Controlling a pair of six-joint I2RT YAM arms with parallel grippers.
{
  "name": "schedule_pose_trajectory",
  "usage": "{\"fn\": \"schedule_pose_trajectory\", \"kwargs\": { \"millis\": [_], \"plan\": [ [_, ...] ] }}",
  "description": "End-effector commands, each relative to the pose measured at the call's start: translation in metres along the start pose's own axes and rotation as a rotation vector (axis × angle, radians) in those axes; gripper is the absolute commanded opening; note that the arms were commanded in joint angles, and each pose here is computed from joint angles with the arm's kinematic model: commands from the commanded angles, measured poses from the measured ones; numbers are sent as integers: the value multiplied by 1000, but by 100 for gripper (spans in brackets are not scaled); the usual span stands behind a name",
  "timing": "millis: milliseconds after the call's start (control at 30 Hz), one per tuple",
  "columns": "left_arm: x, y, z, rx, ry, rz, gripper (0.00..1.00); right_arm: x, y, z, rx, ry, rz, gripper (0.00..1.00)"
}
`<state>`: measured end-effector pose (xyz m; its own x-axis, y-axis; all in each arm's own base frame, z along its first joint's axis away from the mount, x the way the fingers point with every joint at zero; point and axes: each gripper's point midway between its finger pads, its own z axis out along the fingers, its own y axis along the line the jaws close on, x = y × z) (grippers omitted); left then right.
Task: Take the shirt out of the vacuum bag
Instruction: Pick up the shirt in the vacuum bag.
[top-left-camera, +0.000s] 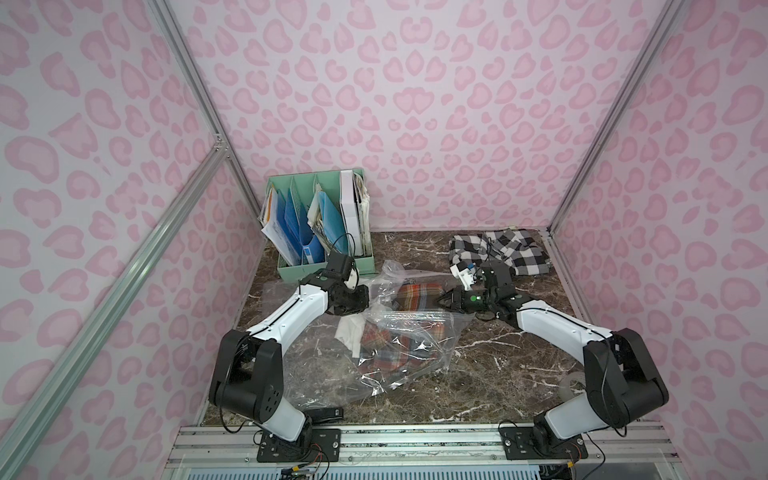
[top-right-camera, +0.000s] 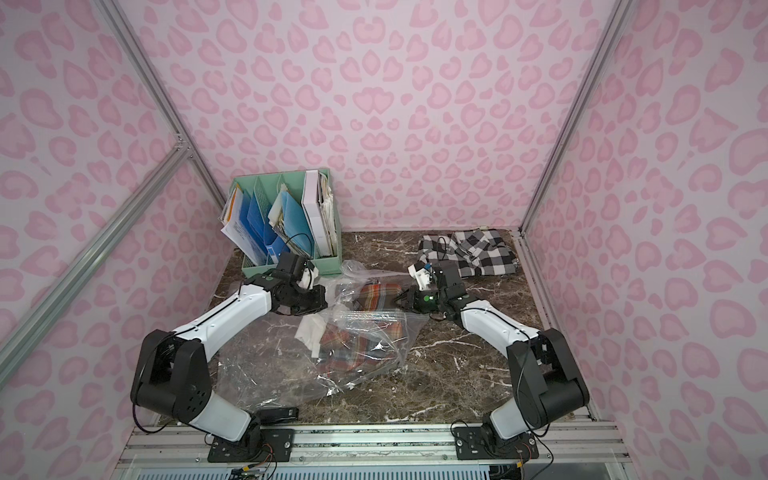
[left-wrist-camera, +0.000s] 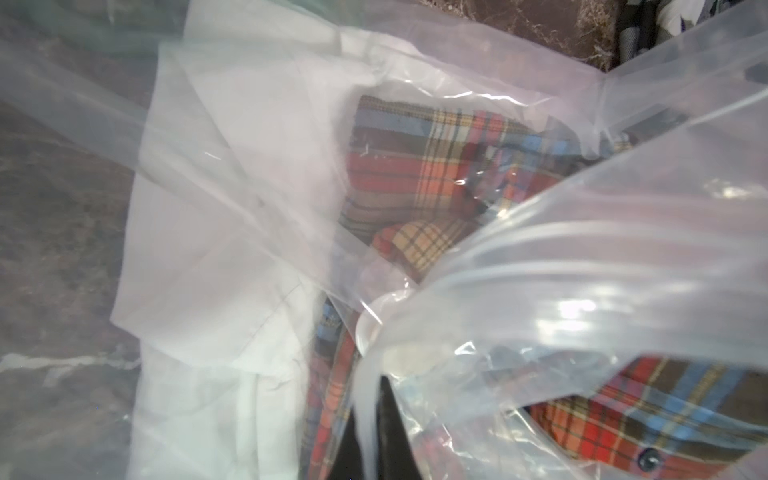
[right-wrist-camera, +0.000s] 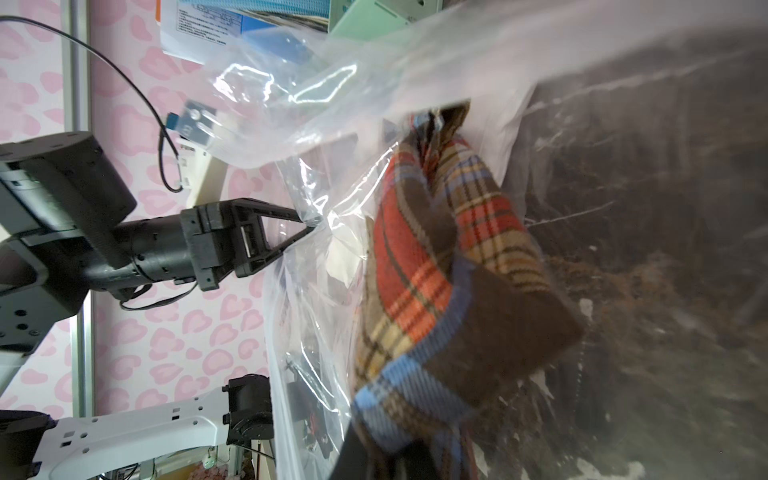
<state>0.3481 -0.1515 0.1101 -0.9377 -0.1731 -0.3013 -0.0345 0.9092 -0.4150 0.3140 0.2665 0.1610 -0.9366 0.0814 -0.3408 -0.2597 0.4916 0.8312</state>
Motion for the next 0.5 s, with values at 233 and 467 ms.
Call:
{"fn": "schedule_pose_trajectory", "kwargs": {
  "millis": [233, 467],
  "plan": [
    [11, 3, 4, 11, 12, 18, 4, -28, 40, 5, -101, 2, -68, 0],
    [17, -27, 3, 80, 6, 67, 4, -27, 65, 35, -130, 66, -92, 0]
  ]
}}
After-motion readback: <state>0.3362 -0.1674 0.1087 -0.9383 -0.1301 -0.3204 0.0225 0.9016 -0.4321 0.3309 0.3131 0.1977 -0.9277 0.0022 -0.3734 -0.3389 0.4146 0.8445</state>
